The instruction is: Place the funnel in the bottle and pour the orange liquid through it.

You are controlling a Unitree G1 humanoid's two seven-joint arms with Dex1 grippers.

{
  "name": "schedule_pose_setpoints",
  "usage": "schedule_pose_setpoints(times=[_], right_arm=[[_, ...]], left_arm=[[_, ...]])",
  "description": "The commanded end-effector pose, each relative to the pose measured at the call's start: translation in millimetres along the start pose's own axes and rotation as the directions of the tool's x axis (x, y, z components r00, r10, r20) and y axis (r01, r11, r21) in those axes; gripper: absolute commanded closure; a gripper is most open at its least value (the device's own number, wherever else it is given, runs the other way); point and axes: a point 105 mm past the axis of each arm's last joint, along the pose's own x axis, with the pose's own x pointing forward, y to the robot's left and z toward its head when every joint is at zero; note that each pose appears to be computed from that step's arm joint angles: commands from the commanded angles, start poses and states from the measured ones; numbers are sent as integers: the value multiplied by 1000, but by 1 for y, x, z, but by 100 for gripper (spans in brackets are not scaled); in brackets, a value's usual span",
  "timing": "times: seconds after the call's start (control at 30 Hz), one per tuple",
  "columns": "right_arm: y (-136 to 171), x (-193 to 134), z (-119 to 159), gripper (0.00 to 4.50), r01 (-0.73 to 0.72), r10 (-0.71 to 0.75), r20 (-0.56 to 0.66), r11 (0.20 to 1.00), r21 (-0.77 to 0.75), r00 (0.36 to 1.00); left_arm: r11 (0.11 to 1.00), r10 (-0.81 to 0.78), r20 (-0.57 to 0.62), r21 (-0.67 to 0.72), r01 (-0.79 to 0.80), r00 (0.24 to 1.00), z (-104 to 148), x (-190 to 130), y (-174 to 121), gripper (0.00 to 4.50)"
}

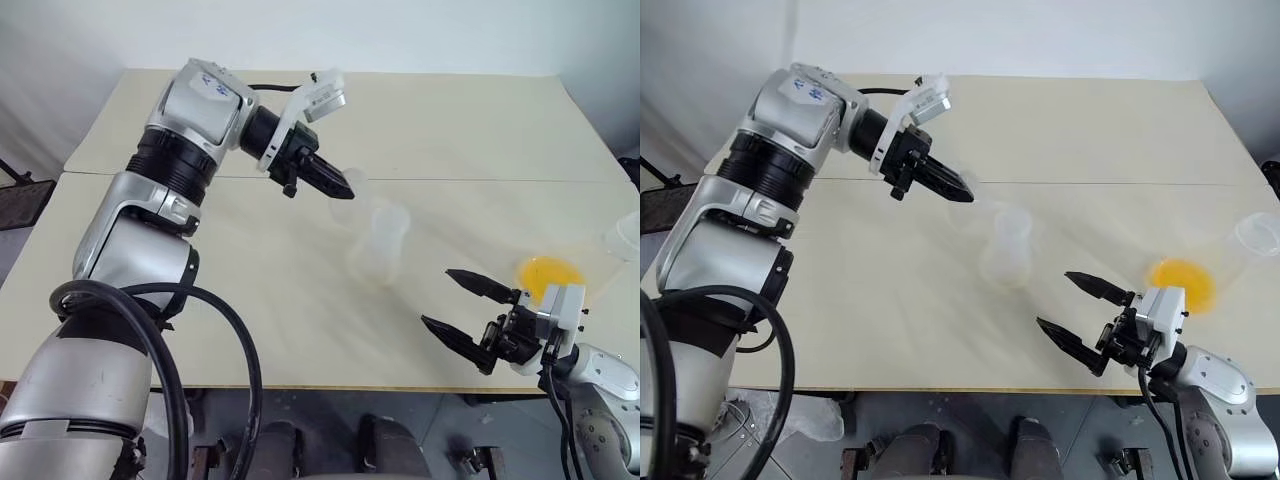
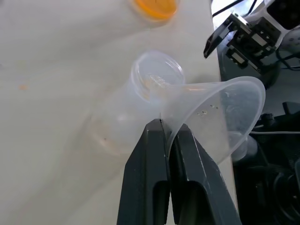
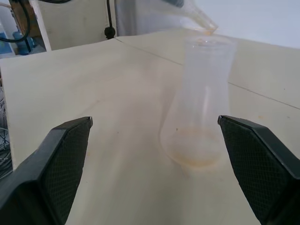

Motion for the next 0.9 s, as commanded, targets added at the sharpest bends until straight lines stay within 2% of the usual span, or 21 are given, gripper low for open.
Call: schedule_pose_setpoints(times=[0.03, 0.9], right_arm=[[4, 1, 8, 0, -7, 8, 28, 1000, -31, 1000], [5, -3, 1, 0, 16, -15, 16, 999, -31, 1000]], left_arm=[[996, -63, -4, 69, 63, 998, 16, -4, -12, 446], [979, -103, -137, 164, 125, 985, 26, 12, -20, 446]])
